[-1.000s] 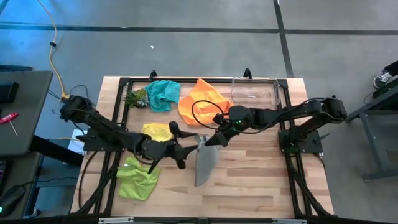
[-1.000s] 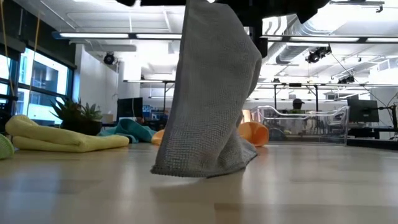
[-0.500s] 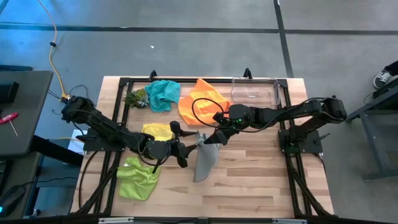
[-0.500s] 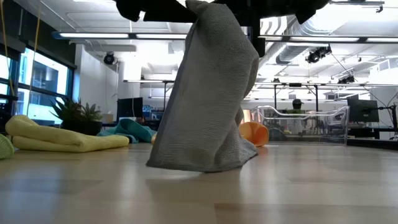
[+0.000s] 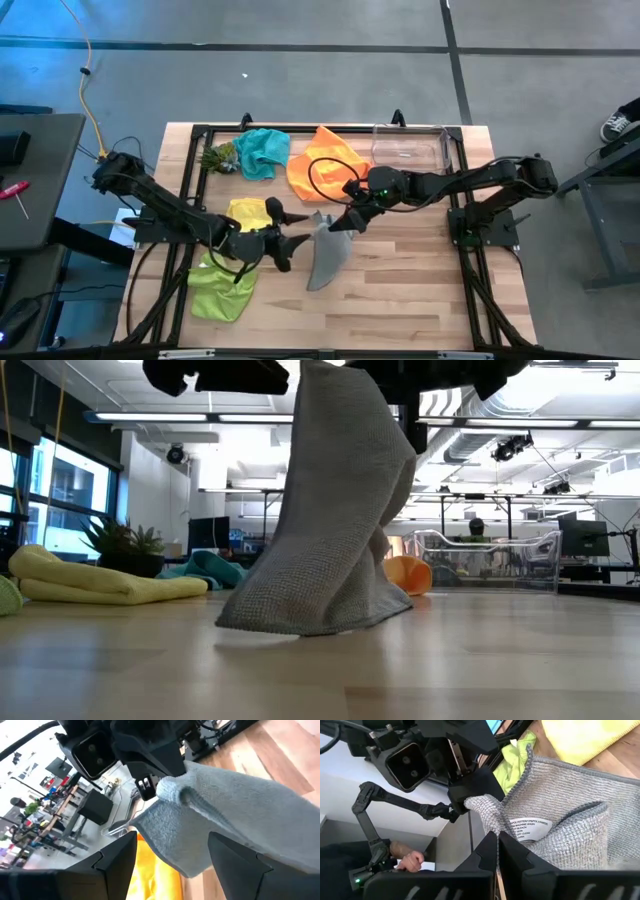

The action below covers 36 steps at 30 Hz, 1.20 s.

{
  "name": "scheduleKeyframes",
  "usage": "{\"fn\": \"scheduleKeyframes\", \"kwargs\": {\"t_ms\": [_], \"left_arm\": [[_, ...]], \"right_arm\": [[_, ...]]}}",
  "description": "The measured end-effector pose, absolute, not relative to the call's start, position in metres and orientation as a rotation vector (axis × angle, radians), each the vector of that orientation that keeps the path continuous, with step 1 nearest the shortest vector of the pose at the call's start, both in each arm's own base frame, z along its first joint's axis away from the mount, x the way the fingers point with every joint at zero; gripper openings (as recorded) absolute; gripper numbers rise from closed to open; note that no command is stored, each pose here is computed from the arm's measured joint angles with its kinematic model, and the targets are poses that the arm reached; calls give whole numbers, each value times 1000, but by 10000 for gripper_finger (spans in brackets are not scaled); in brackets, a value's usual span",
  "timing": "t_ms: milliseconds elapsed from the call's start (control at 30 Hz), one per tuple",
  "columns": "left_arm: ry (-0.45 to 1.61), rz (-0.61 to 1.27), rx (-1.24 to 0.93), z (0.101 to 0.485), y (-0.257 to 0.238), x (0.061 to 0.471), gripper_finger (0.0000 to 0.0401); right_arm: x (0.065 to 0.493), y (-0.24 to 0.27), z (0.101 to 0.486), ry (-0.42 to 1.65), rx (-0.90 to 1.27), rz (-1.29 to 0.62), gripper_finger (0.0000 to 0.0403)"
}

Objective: Fold microfiber towels

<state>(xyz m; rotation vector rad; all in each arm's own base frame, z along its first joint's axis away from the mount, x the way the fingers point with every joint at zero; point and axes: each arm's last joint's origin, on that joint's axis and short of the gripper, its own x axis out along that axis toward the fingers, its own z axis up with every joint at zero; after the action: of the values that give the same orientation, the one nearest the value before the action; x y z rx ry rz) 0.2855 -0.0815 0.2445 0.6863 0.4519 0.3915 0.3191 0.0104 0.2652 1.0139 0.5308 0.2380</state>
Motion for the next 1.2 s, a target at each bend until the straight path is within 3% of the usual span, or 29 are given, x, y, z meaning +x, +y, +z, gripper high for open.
{"fn": "scheduleKeyframes", "kwargs": {"t_ms": [433,700,1200], "left_arm": [[362,384,625,256,-67,292,234],[326,317,482,260,-70,288,234],[324,335,478,261,-60,291,234]], "right_arm": [[319,10,265,532,1014,239,0],[319,10,265,529,1003,239,0],[319,10,265,530,1006,239,0]]}}
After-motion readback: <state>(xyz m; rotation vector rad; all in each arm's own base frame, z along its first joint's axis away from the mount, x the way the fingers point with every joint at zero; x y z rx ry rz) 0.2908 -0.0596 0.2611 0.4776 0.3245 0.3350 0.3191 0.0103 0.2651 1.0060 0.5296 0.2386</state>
